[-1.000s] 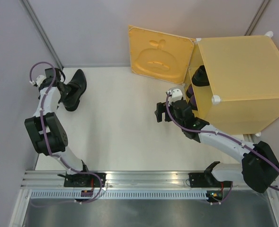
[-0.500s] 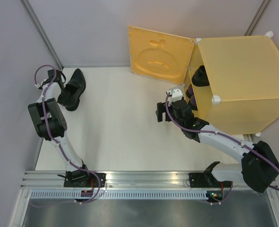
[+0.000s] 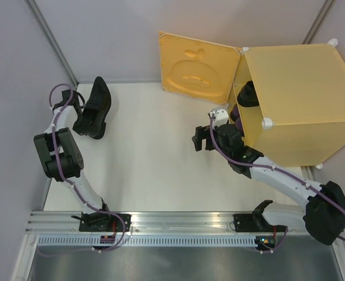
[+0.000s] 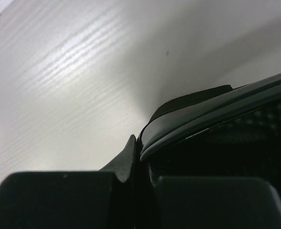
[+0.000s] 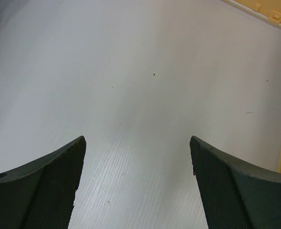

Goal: Place and organize the shoes in the shoe cabinet

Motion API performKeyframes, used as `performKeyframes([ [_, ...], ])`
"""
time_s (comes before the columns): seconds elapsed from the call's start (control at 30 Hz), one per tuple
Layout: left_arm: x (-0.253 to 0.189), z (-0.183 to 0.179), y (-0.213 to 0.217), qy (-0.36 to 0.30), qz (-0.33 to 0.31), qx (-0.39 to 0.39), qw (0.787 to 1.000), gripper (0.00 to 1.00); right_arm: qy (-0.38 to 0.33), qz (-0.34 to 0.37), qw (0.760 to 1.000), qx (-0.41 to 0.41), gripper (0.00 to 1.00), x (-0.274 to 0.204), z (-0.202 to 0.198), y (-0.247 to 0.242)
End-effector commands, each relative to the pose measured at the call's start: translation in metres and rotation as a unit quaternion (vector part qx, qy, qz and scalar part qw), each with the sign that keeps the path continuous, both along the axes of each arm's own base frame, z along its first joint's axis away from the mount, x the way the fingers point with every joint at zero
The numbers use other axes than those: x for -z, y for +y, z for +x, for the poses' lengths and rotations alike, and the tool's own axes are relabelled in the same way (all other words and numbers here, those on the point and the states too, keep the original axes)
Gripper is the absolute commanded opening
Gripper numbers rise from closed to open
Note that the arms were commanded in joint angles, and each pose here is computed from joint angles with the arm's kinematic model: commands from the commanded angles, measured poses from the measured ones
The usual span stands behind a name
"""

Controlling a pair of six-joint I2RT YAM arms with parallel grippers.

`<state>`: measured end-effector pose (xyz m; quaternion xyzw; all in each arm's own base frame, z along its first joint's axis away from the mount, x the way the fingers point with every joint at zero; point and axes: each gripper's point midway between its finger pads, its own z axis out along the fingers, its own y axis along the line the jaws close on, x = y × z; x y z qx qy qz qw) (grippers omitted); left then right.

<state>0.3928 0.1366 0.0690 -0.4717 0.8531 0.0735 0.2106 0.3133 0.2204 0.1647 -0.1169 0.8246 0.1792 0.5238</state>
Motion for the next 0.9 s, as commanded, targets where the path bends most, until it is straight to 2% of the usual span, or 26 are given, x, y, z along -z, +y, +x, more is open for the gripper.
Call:
performKeyframes([
  [0.0,-0.055,0.012,-0.038,-0.079,0.002,0.074,0.994,0.02,-0.018,0.018,1.000,0.004,0.93,-0.029,-0.002,-0.002],
  [0.17,-0.068,-0.011,-0.104,-0.081,0.034,0.155,0.984,0.02,-0.038,0.033,0.999,0.005,0.93,-0.055,-0.013,-0.011],
  [0.2,-0.063,-0.018,-0.131,-0.075,0.034,0.187,0.979,0.02,-0.036,0.027,0.999,0.005,0.93,-0.054,-0.015,-0.013],
  [0.4,-0.055,-0.053,-0.216,-0.079,0.011,0.263,0.961,0.02,-0.041,0.031,0.999,0.012,0.93,-0.069,-0.028,-0.026],
  [0.67,-0.026,-0.090,-0.293,-0.051,0.013,0.334,0.941,0.02,-0.040,0.040,0.998,0.019,0.93,-0.078,-0.042,-0.038],
  [0.8,-0.014,-0.107,-0.334,-0.037,0.022,0.381,0.924,0.02,-0.036,0.037,0.999,0.018,0.93,-0.078,-0.045,-0.040],
  [0.87,-0.003,-0.111,-0.343,-0.020,0.025,0.388,0.921,0.03,-0.034,0.037,0.999,0.019,0.93,-0.079,-0.046,-0.041],
])
